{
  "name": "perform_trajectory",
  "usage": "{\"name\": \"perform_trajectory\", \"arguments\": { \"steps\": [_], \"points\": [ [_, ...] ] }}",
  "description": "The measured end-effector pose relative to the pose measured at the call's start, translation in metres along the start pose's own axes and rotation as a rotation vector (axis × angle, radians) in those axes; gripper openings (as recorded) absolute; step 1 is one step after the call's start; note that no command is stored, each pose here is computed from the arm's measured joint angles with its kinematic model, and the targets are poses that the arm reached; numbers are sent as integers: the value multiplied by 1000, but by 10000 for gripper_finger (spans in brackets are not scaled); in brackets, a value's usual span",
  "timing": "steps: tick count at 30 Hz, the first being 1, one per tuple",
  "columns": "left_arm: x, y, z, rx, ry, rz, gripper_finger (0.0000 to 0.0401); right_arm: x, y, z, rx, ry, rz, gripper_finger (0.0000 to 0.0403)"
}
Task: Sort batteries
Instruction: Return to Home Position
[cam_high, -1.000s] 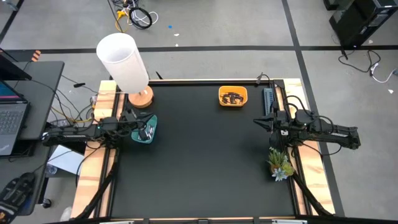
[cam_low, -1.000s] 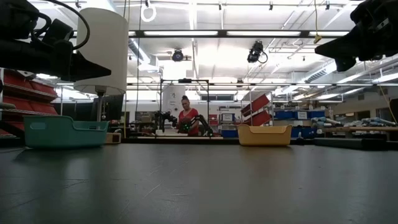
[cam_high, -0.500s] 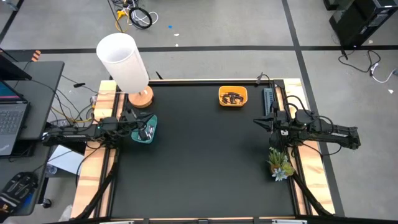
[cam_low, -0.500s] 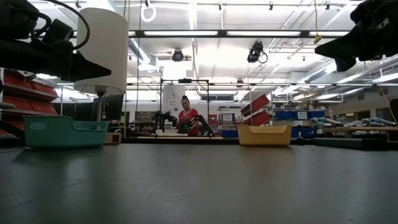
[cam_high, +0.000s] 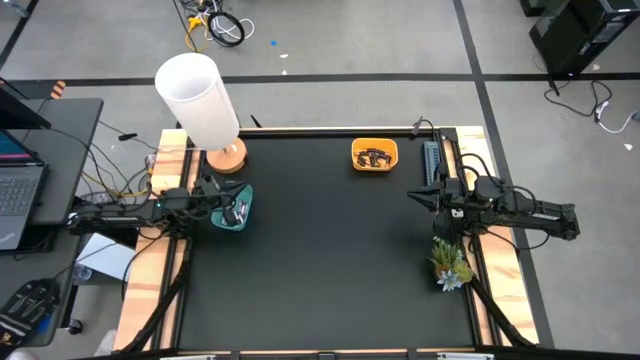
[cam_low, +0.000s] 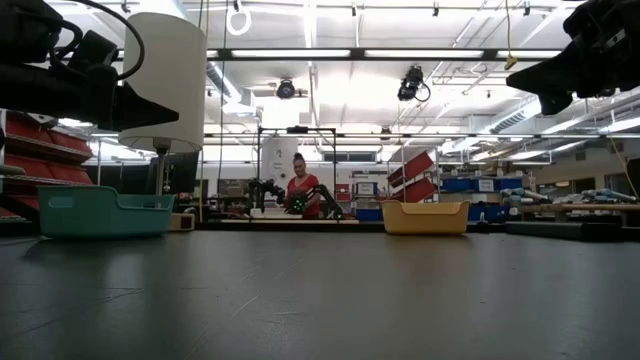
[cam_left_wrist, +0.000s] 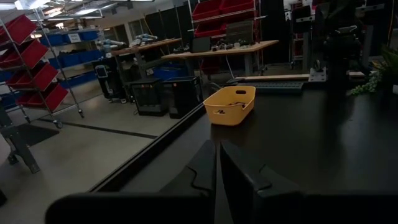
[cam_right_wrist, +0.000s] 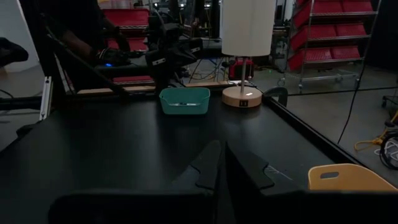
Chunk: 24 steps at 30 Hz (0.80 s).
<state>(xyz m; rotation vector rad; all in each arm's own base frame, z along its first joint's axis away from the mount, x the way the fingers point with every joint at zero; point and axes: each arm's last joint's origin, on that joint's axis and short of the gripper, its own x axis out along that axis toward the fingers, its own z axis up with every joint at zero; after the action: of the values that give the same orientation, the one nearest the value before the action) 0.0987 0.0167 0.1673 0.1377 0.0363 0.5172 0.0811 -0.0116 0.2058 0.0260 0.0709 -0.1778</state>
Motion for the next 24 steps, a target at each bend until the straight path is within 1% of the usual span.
{"name": "perform_trajectory", "arguments": {
  "steps": [24],
  "points": [
    [0,0,0,0,0,0,35,0,0,0,0,0,0,33]
  ]
}}
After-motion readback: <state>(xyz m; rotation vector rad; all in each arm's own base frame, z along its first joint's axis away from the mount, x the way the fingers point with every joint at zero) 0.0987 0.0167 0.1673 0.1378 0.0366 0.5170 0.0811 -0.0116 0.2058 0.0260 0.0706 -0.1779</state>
